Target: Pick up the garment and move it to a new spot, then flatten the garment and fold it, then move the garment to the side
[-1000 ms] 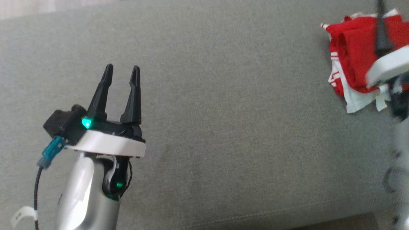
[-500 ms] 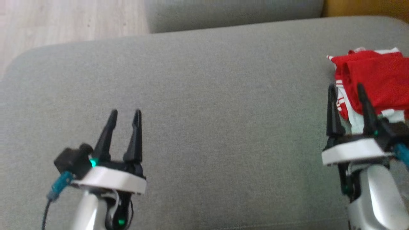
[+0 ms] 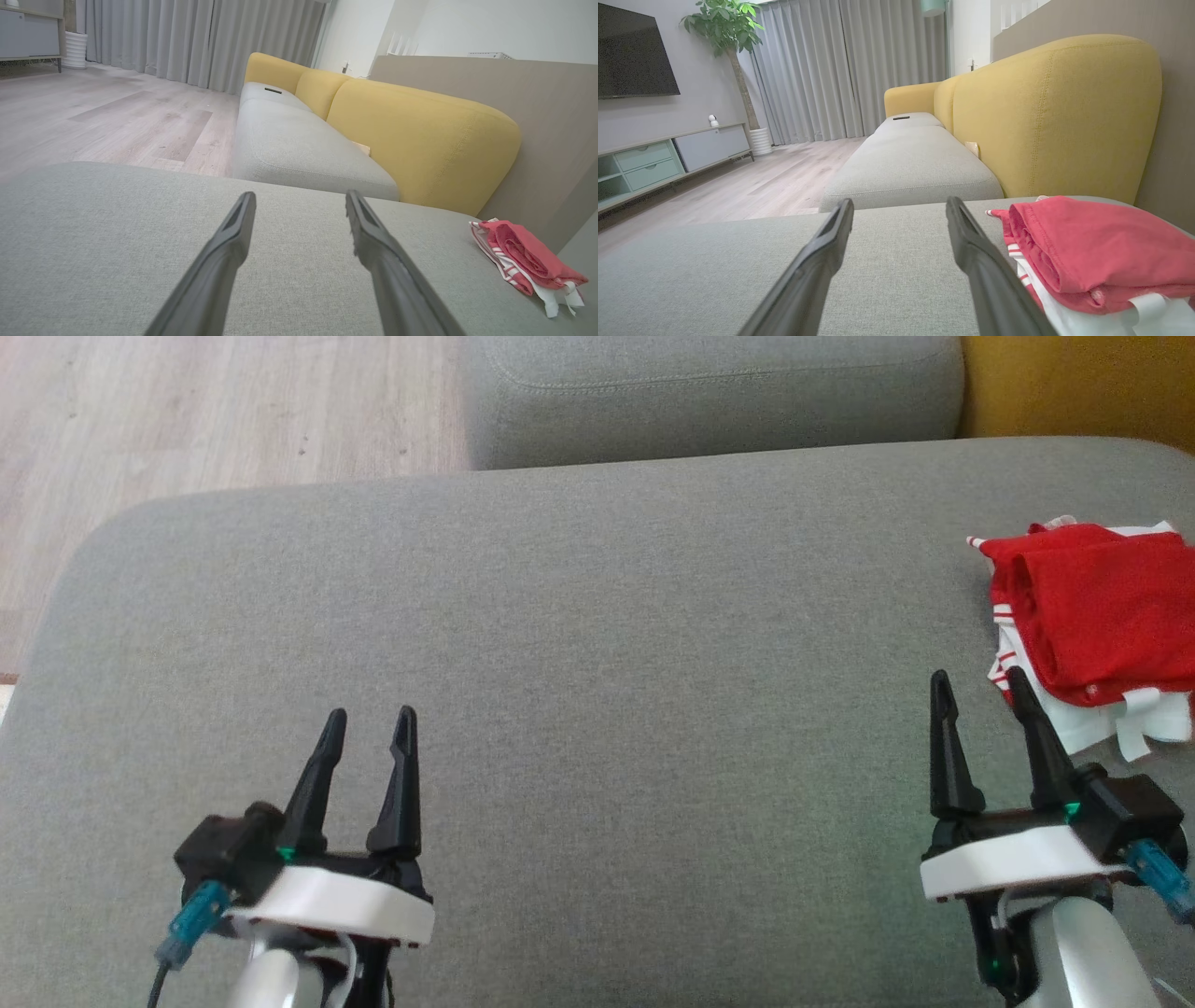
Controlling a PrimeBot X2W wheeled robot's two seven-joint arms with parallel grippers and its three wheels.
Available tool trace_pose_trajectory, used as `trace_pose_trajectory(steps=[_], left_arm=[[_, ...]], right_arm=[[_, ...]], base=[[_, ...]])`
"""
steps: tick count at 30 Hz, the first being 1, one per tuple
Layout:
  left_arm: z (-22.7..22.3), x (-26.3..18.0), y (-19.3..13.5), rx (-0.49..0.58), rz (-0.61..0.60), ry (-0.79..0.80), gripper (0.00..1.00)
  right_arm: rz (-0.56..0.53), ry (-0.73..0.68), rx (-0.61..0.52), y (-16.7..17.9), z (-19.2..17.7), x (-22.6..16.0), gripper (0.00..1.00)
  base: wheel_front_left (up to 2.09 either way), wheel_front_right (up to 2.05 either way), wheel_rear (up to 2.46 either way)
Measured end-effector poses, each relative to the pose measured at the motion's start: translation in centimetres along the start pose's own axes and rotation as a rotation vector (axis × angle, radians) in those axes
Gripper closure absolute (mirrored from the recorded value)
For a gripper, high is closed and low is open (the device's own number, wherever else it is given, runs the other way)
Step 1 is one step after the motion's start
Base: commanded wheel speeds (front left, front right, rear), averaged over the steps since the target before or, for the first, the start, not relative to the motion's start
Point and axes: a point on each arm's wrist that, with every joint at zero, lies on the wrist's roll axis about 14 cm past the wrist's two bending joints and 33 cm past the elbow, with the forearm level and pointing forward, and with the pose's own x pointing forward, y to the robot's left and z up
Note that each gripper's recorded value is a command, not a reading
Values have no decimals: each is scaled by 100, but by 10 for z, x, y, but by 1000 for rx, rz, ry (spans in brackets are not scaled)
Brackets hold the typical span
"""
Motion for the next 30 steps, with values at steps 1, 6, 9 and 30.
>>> trace_pose_trajectory(steps=[1,6,9,30], left_arm=[[1,0,1,6,3,-3,0],[2,1,1,12,10,-5,0],[1,2,1,12,9,-2,0],[-1,3,0,30,10,3,0]], right_arm=[[1,-1,0,0,0,0,0],[1,-6,-1,0,2,1,0],[-2,-9,-1,-1,3,0,0],[-8,-21,11,-2,7,-4,0]], base=[[0,0,0],[0,0,0],[0,0,0],[0,0,0]])
